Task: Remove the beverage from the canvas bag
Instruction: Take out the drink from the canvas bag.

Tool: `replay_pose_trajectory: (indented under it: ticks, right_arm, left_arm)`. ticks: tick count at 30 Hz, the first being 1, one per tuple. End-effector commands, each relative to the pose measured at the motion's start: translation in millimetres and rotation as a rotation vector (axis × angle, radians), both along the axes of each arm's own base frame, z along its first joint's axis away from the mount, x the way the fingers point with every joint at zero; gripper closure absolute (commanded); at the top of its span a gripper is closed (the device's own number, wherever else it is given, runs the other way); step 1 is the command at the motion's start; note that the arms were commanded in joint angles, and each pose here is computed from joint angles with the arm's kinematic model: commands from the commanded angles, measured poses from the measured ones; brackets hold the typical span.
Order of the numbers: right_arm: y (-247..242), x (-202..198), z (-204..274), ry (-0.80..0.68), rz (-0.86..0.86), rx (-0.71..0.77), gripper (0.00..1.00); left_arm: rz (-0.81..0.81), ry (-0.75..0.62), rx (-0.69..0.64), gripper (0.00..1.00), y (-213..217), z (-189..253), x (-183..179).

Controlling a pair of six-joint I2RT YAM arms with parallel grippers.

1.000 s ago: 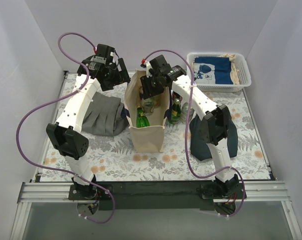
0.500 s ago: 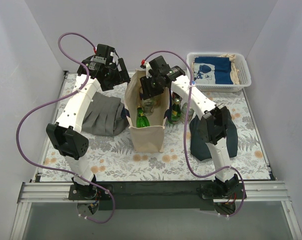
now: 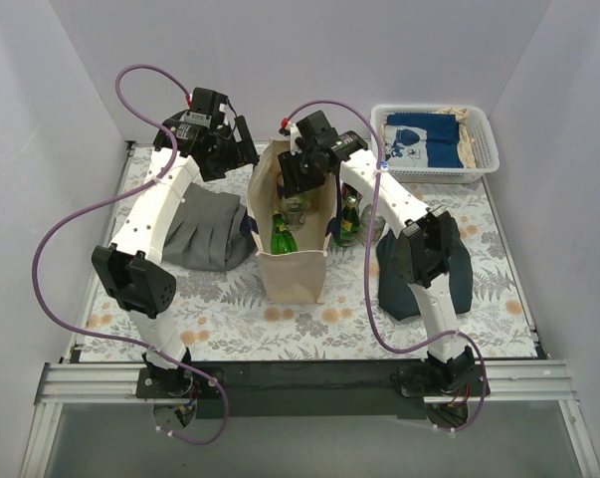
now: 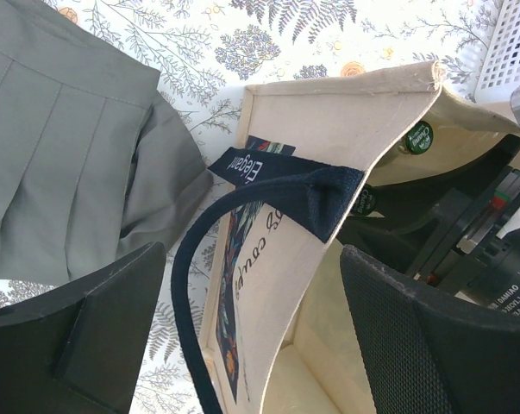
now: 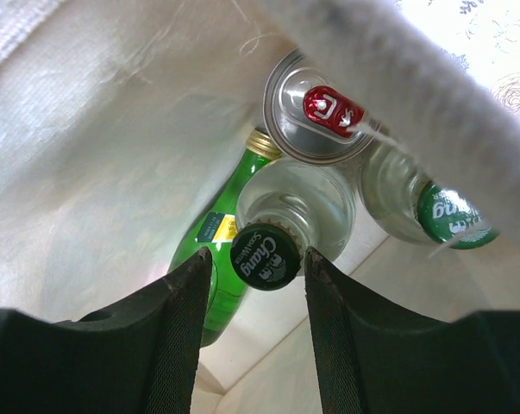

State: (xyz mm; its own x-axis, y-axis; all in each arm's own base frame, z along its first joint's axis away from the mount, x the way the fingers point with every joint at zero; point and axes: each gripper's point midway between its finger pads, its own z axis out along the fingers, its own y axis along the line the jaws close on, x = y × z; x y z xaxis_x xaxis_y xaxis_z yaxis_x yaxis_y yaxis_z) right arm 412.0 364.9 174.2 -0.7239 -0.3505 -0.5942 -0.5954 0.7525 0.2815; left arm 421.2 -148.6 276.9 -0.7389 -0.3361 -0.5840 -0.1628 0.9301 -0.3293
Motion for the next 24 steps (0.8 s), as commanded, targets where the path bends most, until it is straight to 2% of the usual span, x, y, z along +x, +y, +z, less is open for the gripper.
replay_pose_trajectory:
  ticks: [1,7,20,21,23,24]
  right_arm:
    - [6.2,11.2,9.1,-0.036,-0.005,0.034,0.47]
    - [4.2,13.4,8.8,-0.037,-0.011,0.032,0.49]
    - [10.9,13.2,8.9,-0.022,0.002,0.065,0.47]
    - [10.0,12.3,8.5,-0.021,0.001,0.062,0.51]
    - [9.1,12.0,9.2,-0.027,0.005,0.059,0.52]
    - [8.5,12.5,8.7,-0.024,0.002,0.059,0.57]
  left_arm:
    - [-0.015,-0.056,-0.017,0.19,2.6,23.3,-9.0]
    - [-0.017,-0.055,-0.019,0.19,1.9,23.2,-8.4]
    - [-0.016,-0.059,-0.017,0.19,2.3,24.2,-7.6]
    - [-0.015,-0.057,-0.018,0.19,2.1,23.6,-7.3]
    - [-0.016,-0.054,-0.018,0.19,1.8,22.4,-7.3]
    - [-0.016,-0.054,-0.018,0.19,1.8,22.4,-7.3]
